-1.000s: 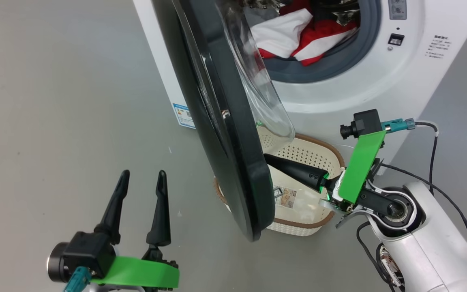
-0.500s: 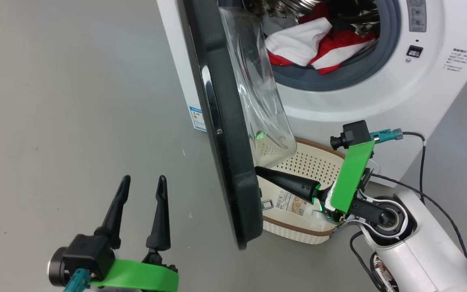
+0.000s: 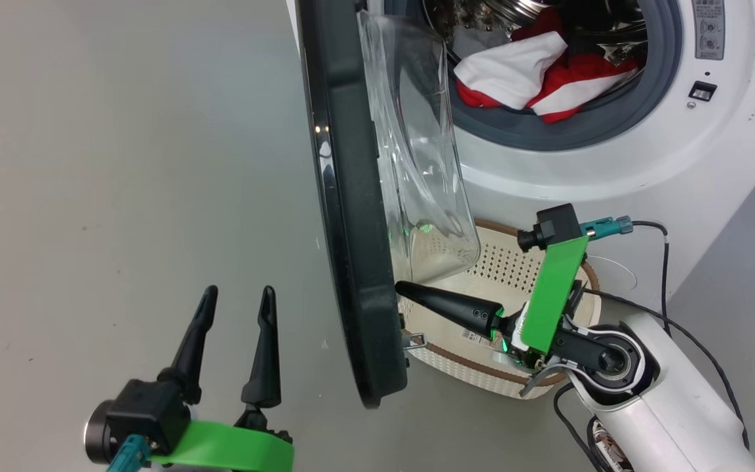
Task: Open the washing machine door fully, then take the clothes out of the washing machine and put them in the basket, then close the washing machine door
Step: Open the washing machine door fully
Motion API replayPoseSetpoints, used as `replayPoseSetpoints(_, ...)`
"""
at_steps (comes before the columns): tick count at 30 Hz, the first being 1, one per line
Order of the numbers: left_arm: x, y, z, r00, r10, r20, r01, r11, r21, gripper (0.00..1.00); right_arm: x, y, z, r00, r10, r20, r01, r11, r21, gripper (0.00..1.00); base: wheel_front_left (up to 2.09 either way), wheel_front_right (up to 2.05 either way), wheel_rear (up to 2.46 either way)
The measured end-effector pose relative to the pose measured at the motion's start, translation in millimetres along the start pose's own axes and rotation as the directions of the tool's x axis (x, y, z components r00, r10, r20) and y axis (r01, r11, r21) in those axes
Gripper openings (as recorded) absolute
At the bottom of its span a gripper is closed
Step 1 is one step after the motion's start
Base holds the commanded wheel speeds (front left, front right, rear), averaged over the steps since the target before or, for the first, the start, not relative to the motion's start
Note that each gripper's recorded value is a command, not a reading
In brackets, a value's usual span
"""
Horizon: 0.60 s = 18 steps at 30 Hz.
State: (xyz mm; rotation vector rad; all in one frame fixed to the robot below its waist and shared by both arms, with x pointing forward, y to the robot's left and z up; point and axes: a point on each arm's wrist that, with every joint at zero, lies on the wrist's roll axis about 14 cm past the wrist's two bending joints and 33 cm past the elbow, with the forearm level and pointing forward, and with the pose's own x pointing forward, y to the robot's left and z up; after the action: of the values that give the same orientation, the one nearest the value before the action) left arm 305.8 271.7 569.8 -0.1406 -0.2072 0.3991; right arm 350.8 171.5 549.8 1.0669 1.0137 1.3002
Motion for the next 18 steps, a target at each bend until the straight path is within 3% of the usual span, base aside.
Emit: replayPoseSetpoints(18,-3.8,4.6,0.2,1.0,0.014,-0.004,-0.015,1.0,-0.005,1.0,11.1,0.4,-13.1,0.999,0.01,-0.04,-0.009,1.0,0.015,0.0,0.0,0.0,0.0)
